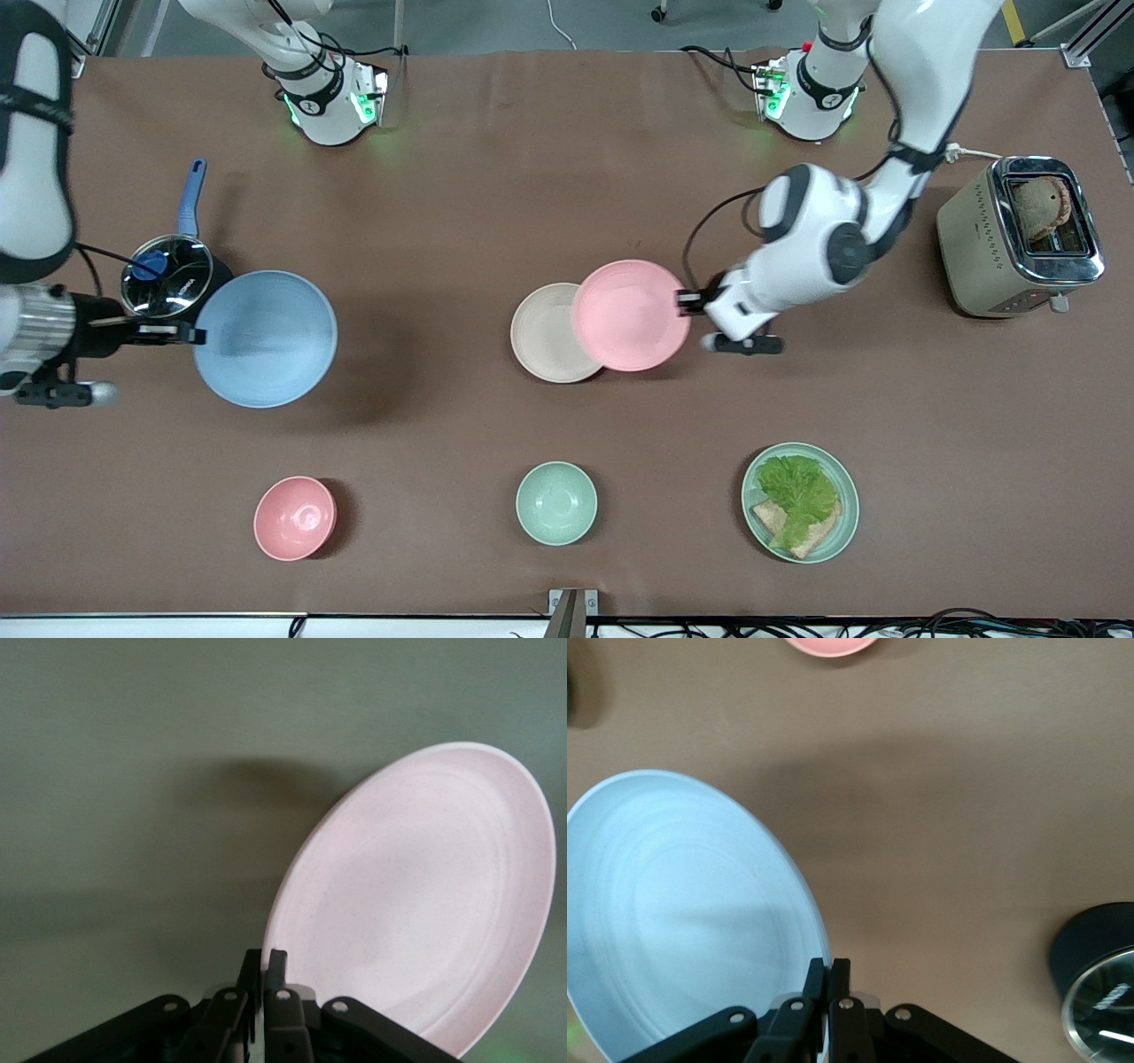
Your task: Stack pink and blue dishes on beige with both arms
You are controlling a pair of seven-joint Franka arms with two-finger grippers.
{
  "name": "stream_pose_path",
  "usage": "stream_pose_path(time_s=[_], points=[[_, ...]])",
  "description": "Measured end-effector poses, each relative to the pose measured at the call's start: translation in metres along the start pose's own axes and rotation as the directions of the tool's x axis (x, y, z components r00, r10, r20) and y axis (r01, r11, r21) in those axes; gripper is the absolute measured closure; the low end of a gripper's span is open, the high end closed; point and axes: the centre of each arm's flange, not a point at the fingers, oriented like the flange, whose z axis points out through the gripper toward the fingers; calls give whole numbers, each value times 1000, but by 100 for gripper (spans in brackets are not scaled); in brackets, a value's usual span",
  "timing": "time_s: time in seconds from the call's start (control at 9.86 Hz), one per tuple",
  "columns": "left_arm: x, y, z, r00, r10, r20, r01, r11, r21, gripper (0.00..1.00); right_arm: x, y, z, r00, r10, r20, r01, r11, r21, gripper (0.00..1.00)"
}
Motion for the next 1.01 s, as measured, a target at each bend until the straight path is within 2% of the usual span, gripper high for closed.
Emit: stream_pose_path(time_s=[0.2,0.41,0.61,0.81,1.01], points=[[-6,35,49,997,-65,-30,67,997,41,95,-2,-52,15,1000,7,6,-7,1000,0,96],[-8,46,86,994,-92,-55,95,994,54,94,-5,-94,35,1000,24,7,-24,1000,10,96],[-14,54,96,993,-105,-55,108,993,53,85,-13,-135,66,998,56,18,-56,998,1,96],[-16,58,81,995,-79,-63,85,993,84,55,-22,-168,102,997,71,18,-71,997,7,96],[-25,57,28,996,-25,-84,39,984,175,26,-35,-205,146,996,87,-18,-86,996,34,96]])
